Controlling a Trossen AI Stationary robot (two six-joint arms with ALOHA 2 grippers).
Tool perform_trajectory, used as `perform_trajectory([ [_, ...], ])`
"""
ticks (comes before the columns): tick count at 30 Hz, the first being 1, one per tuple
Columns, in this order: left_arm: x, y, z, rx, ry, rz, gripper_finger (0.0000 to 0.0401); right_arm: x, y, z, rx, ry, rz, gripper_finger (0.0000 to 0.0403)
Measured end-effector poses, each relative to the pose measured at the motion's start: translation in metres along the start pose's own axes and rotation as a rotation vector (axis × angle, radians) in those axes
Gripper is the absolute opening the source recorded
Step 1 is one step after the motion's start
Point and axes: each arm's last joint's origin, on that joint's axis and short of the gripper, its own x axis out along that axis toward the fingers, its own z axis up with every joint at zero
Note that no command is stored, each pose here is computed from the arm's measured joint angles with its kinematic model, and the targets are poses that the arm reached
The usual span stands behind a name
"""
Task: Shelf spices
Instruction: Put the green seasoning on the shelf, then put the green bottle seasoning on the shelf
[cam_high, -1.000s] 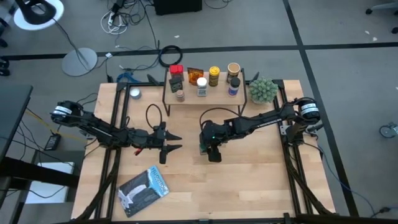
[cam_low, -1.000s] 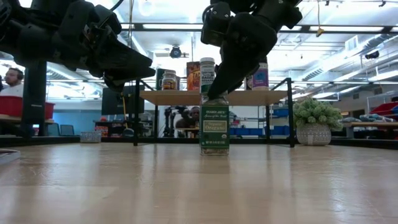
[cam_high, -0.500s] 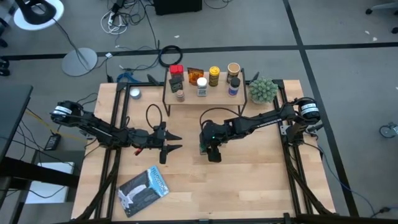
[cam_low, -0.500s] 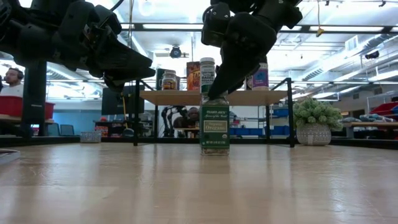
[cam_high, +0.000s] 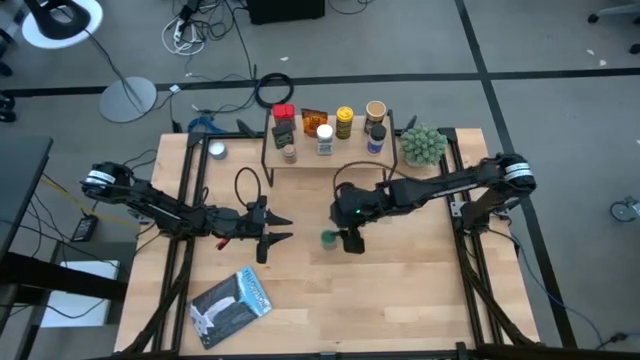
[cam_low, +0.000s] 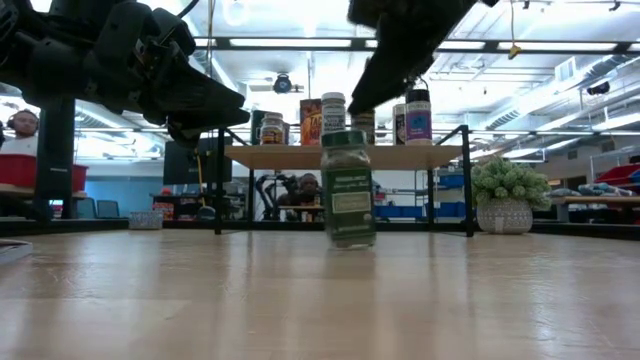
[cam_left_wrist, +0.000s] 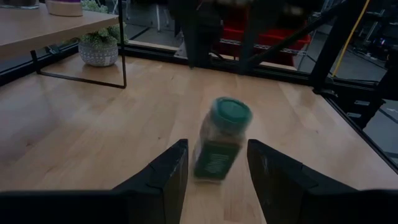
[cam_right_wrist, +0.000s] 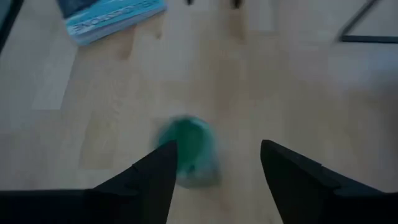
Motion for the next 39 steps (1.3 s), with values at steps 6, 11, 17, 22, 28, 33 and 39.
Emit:
perform_trajectory([
  [6, 0.0, 0.0, 0.0, 0.0, 0.0, 0.0, 0.0169, -0.041, -0.014, 0.007, 0.102, -0.093, -0.025, 0.019],
  [11, 0.0, 0.0, 0.0, 0.001, 0.0, 0.002, 0.017, -0.046, -0.015, 0.007, 0.102, -0.099, -0.018, 0.0184],
  [17, 0.0, 0.0, 0.0, 0.001, 0.0, 0.002, 0.017, -0.018, -0.013, 0.002, 0.143, -0.016, -0.028, 0.0199],
  [22, 0.0, 0.0, 0.0, 0.001, 0.0, 0.002, 0.017, 0.012, -0.012, -0.007, 0.101, 0.076, -0.025, 0.0238],
  [28, 0.0, 0.0, 0.0, 0.001, 0.002, 0.003, 0.017, 0.024, -0.008, -0.008, 0.061, 0.083, 0.06, 0.0303],
  [33, 0.0, 0.001, 0.0, 0.002, 0.005, 0.003, 0.017, 0.024, -0.002, -0.006, 0.008, 0.054, 0.073, 0.0346],
  [39, 0.0, 0.001, 0.0, 0.003, 0.004, 0.004, 0.0169, 0.034, 0.008, -0.007, -0.113, 0.047, 0.094, 0.036],
])
